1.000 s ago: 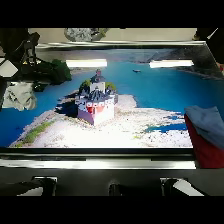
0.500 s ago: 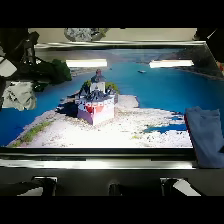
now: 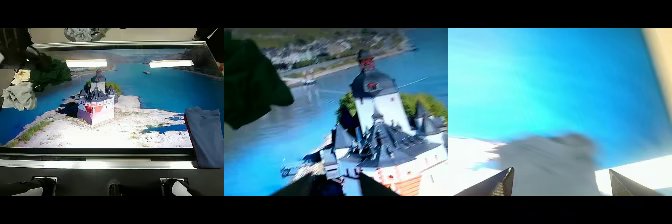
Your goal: Fold the shirts.
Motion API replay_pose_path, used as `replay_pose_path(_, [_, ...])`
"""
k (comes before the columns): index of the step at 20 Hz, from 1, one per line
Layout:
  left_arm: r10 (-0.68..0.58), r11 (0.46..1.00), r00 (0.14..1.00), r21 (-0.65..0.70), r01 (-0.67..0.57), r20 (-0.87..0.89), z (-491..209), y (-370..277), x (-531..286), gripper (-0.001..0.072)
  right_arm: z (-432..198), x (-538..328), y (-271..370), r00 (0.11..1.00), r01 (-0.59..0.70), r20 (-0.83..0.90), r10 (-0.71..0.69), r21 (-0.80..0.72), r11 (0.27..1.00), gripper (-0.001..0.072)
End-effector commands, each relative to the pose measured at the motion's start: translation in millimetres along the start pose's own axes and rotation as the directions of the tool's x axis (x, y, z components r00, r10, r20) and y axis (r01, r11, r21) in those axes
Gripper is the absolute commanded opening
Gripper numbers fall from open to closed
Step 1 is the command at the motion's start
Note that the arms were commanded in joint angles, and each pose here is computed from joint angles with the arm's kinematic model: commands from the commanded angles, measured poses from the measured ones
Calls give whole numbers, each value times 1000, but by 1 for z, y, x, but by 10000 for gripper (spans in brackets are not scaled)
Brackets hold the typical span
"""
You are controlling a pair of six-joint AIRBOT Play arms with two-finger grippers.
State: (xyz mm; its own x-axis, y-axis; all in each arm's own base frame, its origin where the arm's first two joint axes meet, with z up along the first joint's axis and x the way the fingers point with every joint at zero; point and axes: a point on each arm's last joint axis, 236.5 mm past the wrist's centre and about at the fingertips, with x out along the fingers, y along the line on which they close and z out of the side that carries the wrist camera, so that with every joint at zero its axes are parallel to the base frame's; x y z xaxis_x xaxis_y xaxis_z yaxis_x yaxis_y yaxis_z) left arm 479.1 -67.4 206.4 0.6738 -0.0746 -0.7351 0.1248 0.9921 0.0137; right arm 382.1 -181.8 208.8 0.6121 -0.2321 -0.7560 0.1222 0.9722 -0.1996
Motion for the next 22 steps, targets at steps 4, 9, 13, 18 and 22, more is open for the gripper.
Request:
replay_pose_path(4, [69,995,863,-23,-93,-500,-157,7,43,697,-65,66,273,785,-556,-440,437,-188,810,671])
replay_pose_path(9, [63,996,876,-19,-82,-479,-172,0,37,679,-96,85,286,766,-542,-560,317,-296,786,674])
replay_pose_path(13, [63,997,874,-16,-81,-482,-173,0,37,679,-103,82,281,753,-542,-586,298,-296,787,671])
replay_pose_path(18, [63,997,874,-16,-81,-482,-173,0,37,679,-103,82,281,753,-542,-586,298,-296,787,671])
replay_pose_path(22, [63,997,874,-16,-81,-482,-173,0,37,680,-103,82,281,753,-542,-586,298,-296,787,671])
